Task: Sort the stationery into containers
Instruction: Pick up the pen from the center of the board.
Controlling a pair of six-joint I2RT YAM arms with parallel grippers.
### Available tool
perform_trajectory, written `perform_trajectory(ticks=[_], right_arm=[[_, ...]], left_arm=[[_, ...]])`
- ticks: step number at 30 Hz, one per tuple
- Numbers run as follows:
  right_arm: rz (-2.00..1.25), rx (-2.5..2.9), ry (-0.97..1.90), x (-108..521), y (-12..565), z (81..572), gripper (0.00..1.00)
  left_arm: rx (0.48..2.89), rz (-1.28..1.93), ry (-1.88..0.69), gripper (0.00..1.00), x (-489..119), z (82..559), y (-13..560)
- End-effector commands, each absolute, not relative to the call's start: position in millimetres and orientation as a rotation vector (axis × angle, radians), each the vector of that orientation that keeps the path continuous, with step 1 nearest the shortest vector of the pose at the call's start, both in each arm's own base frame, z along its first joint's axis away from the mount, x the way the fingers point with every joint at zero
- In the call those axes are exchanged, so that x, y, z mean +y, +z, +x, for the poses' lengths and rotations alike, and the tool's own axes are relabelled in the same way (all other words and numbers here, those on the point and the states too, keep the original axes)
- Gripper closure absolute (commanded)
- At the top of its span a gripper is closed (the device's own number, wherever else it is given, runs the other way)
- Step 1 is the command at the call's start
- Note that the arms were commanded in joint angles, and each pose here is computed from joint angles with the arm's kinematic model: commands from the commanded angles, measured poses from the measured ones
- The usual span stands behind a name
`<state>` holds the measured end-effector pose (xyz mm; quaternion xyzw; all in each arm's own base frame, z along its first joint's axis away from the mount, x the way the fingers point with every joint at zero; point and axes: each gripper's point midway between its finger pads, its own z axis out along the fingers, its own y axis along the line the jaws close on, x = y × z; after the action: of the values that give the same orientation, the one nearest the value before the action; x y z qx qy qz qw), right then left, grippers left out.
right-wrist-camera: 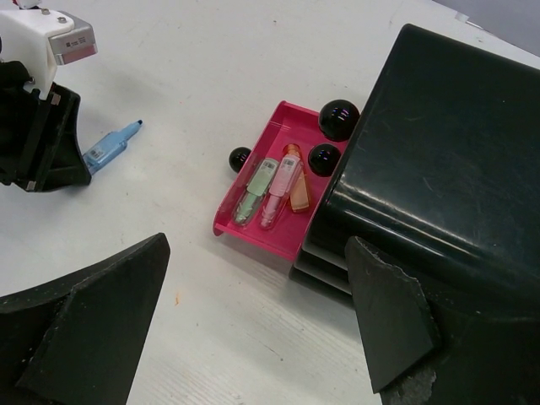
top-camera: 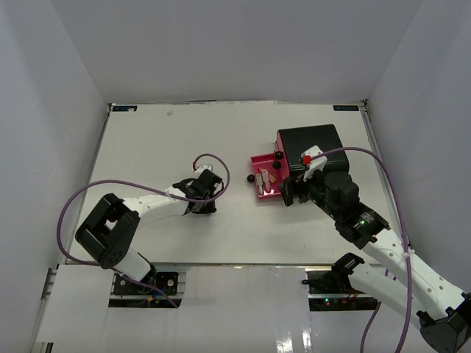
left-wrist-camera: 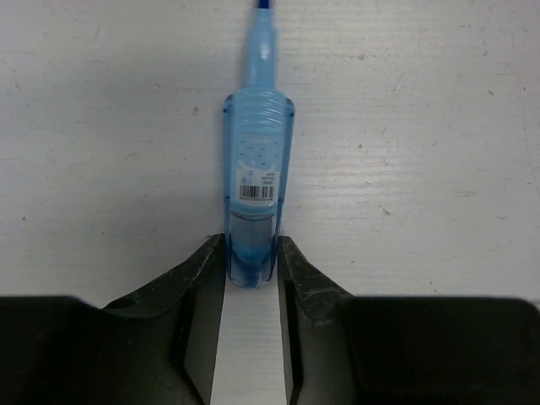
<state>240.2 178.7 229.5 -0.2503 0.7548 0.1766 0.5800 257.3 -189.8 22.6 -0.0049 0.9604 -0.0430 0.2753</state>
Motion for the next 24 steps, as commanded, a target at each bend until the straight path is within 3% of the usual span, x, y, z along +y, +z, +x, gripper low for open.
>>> perform_trajectory(ticks=[1, 3, 6, 15, 24], right_arm=[[-0.568, 1.718, 0.431, 181.2, 241.6, 243.0, 0.09], [-0.567, 1.715, 0.429, 180.8, 242.8, 243.1, 0.09], [-0.569, 1.714, 0.432, 181.0, 242.9, 242.5, 0.09], [-0.621, 1.689, 0.506, 195.7, 256.3, 238.4, 0.08], [-0.656, 1.695, 0.783, 243.5, 293.4, 232.9, 0.06]], left_arm=[[2.586, 0.001, -0.110, 0.62, -189.2, 254.1, 21.3], [2.566, 0.019, -0.116, 0.75, -189.4, 256.4, 25.8], [2.515, 0.049, -0.147, 0.85, -192.9, 262.9, 38.7], [2.234, 0.307, -0.249, 0.87, -215.0, 296.3, 120.3], [1.812, 0.660, -0.373, 0.85, -243.3, 302.0, 219.2]])
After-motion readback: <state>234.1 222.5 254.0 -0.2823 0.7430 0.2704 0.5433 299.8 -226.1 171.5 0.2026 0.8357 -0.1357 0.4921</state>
